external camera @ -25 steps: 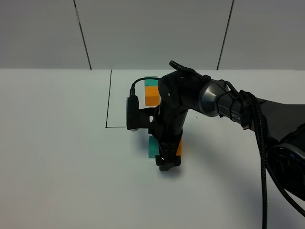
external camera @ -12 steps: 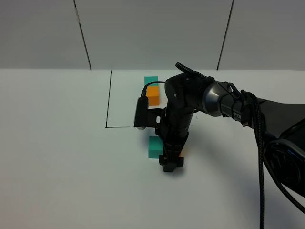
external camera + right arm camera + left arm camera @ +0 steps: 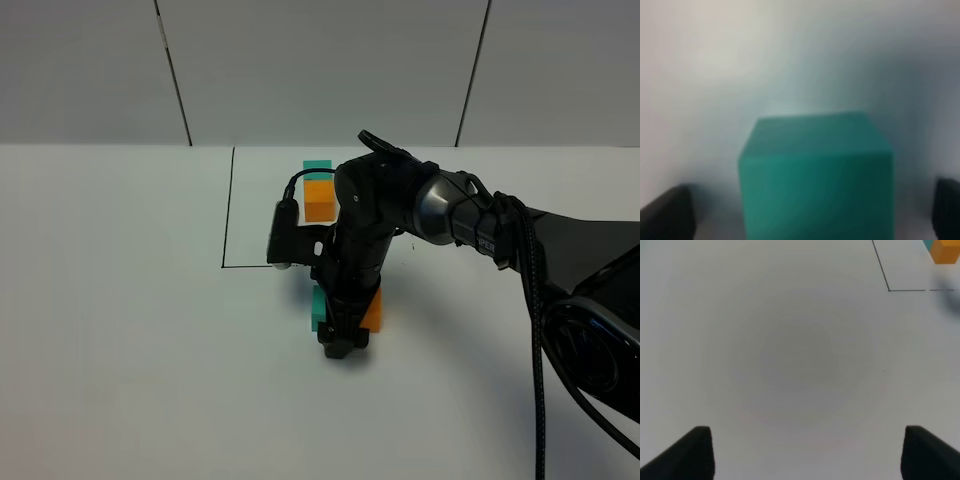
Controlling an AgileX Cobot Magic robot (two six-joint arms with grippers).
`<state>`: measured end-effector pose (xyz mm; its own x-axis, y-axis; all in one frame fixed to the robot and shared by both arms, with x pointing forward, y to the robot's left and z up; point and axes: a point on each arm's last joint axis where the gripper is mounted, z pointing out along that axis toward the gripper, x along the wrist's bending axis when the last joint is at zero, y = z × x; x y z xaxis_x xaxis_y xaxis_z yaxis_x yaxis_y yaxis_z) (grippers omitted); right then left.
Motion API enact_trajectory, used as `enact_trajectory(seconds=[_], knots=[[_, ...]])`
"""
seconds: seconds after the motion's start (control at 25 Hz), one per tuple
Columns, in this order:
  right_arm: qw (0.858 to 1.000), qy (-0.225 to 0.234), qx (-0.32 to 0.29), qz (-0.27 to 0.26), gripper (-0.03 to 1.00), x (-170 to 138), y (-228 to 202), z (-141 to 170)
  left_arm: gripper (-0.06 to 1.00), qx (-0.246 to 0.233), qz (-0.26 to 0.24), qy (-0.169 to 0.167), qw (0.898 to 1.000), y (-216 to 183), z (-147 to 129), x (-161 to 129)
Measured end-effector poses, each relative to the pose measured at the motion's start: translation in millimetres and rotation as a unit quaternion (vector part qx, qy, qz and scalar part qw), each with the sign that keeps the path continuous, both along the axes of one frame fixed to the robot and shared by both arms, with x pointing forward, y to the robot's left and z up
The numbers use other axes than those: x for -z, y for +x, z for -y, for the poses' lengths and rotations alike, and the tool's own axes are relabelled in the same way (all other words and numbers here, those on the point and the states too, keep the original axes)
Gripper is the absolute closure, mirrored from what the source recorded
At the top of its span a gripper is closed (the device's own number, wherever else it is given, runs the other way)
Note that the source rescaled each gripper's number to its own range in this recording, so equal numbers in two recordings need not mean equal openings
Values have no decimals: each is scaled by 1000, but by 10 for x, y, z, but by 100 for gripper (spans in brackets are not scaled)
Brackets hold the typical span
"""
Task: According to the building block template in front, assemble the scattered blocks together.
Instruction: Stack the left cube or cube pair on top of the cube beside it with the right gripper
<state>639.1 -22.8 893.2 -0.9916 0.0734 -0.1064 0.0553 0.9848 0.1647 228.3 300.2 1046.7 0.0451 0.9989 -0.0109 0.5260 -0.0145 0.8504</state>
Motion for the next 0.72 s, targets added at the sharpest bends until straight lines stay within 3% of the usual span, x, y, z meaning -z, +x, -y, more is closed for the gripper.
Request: enact_trajectory(seconds=[0.28,0.72], knots=[[1000,-3,1,-9,13,57,0,-18,25,0,0,0,1000,0,0,0],[1000,-13,-1,-21,47,49,-19,-2,25,0,0,0,1000,0,0,0]])
